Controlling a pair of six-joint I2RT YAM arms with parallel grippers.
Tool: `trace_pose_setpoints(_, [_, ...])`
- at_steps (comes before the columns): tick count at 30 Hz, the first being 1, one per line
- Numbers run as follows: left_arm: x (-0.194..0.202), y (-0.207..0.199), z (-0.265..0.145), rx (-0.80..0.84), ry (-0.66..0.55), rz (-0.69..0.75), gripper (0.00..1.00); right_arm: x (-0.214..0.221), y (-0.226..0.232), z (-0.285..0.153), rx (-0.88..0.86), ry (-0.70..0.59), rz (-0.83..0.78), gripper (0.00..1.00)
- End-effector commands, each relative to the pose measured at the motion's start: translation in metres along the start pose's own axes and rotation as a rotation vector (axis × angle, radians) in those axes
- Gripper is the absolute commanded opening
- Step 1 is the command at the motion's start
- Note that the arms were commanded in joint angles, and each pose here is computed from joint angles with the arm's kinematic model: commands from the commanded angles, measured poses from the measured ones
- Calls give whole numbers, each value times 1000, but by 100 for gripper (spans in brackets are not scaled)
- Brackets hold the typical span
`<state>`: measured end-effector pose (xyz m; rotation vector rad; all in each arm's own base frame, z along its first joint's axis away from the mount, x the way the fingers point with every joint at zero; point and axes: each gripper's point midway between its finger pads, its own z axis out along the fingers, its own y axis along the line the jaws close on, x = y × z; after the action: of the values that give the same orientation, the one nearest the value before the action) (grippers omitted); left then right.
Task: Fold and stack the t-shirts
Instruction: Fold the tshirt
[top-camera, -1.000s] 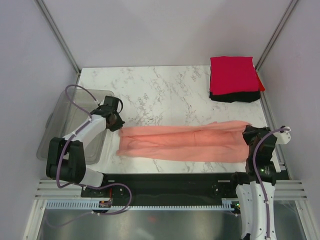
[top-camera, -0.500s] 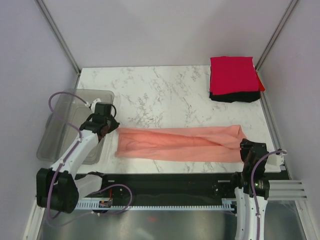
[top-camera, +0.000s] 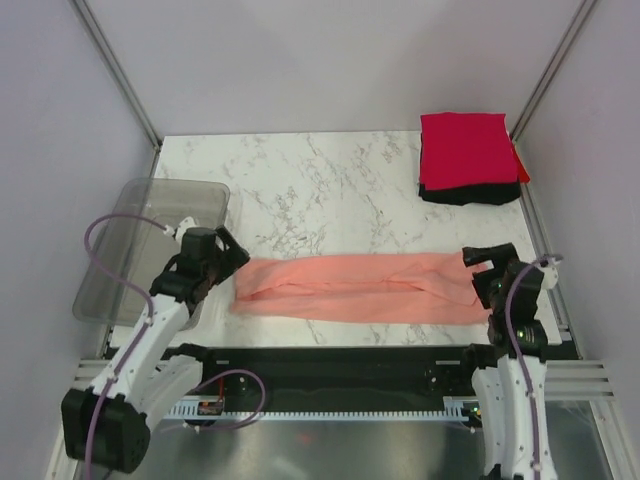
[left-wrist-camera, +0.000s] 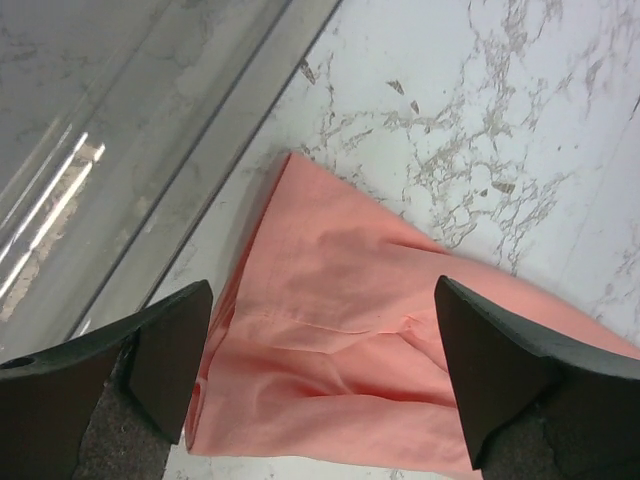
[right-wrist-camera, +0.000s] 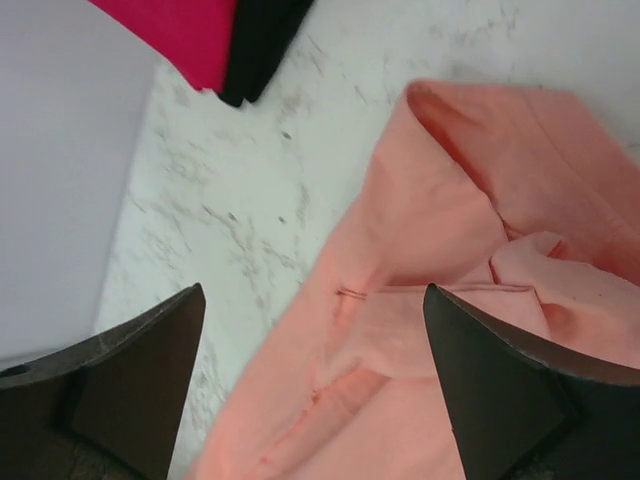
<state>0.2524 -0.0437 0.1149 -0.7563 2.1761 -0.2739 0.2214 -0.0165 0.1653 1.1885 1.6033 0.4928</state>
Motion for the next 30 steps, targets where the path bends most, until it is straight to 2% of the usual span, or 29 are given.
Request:
trace_pose_setpoints(1, [0, -37, 13, 72, 63, 75, 100, 51, -14, 27, 45, 285, -134, 98])
trace_pose_setpoints(5, [38, -74, 27, 101, 181, 276, 99, 83, -42, 46, 186, 434, -256, 98])
trace_pose_setpoints(7, [49, -84, 31, 106, 214, 322, 99, 104, -46, 46, 230, 507, -339, 98])
trace_pose_setpoints(9, [74, -85, 40, 91, 290, 354, 99, 117, -63, 52, 346, 557, -383, 98])
trace_pose_setpoints(13, [107, -68, 51, 35, 372, 375, 97, 156, -79, 62, 429, 688, -445, 98])
trace_pose_setpoints(18, [144, -33, 39, -9, 476, 319, 93, 194, -53, 95, 388, 752, -546, 98])
trace_pose_setpoints(21, [155, -20, 21, 21, 486, 257, 92, 223, -25, 129, 353, 801, -615, 98])
trace_pose_setpoints(23, [159, -17, 13, 44, 497, 231, 92, 250, -7, 152, 315, 883, -643, 98])
trace_pose_setpoints(25, [162, -15, 5, 77, 504, 217, 91, 273, 10, 176, 281, 908, -662, 98])
trace_pose_setpoints(30, [174, -15, -9, 118, 559, 181, 90, 324, 41, 205, 218, 991, -655, 98])
